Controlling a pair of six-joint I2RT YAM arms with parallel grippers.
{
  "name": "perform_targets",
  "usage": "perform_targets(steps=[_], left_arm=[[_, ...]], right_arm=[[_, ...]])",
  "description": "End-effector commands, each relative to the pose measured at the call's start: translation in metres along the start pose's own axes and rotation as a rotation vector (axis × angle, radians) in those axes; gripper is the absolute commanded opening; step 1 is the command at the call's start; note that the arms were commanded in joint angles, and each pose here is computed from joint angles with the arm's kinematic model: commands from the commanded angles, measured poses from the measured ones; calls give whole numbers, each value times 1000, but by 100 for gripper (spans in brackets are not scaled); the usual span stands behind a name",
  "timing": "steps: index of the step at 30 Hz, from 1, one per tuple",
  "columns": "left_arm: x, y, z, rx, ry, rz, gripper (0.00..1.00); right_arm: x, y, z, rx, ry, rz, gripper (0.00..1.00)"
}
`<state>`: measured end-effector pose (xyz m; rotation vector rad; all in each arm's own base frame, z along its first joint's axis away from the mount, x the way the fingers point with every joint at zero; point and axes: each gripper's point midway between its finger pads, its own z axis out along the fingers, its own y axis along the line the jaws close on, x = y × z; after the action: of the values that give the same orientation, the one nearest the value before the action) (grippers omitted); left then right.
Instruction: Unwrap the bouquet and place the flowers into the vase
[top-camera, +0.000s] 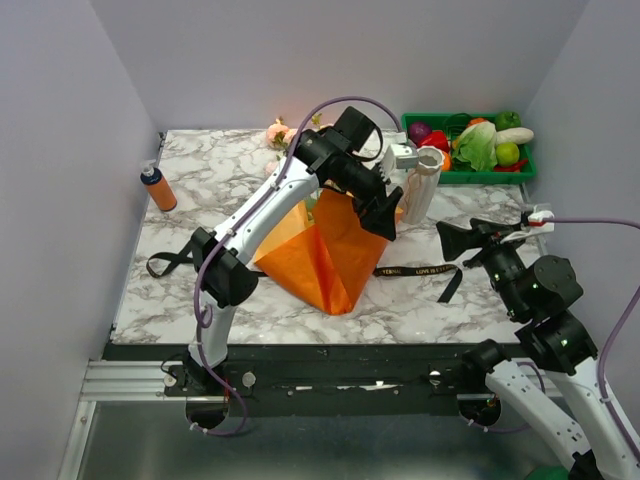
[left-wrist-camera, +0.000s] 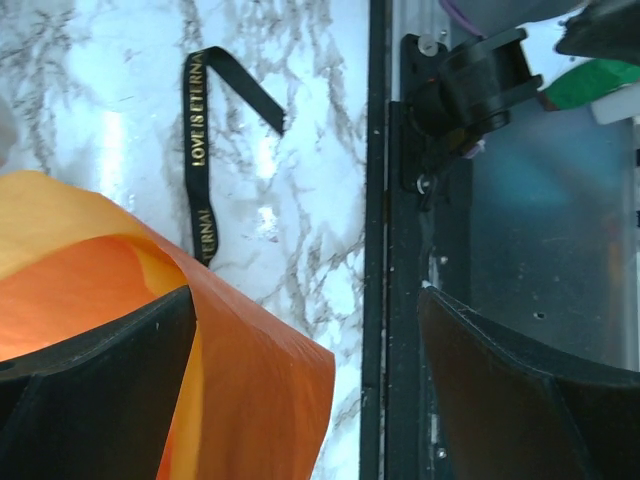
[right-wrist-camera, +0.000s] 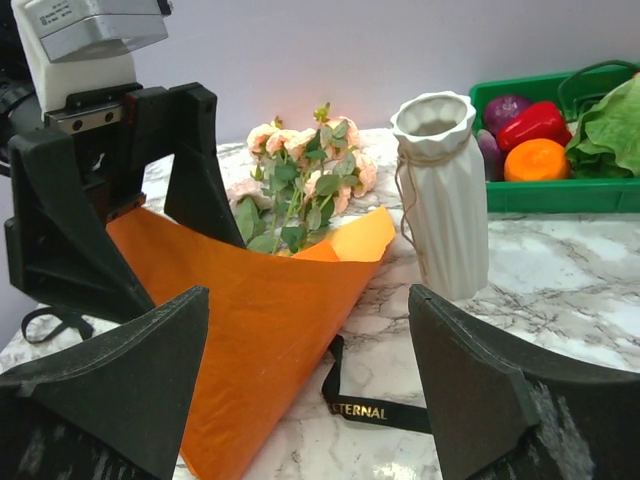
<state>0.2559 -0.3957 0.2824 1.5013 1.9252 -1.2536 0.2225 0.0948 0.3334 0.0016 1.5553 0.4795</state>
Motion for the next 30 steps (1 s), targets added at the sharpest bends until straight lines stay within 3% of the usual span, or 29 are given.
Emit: perform_targets(steps=[1,10,14,24,30], left_arm=[[-8,-43,7,109,-18,-6,99],[-38,-73,29,129,-76,40,99],[-61,-64,32,16,-142,70,99],[-80,-88,49,-33,-204,91,99],[-97,-48,-1,-253,-313,121,99]], right_arm=[[-16,-8,-12,45,-35,-18,88],[-22,-17,-21,87,-48,-23,90],[-26,-19,-24,99,-51,-29,91],[-50,-22,-37,129,-94,-50,91],[-69,-19,-47,119,-134,-54,91]])
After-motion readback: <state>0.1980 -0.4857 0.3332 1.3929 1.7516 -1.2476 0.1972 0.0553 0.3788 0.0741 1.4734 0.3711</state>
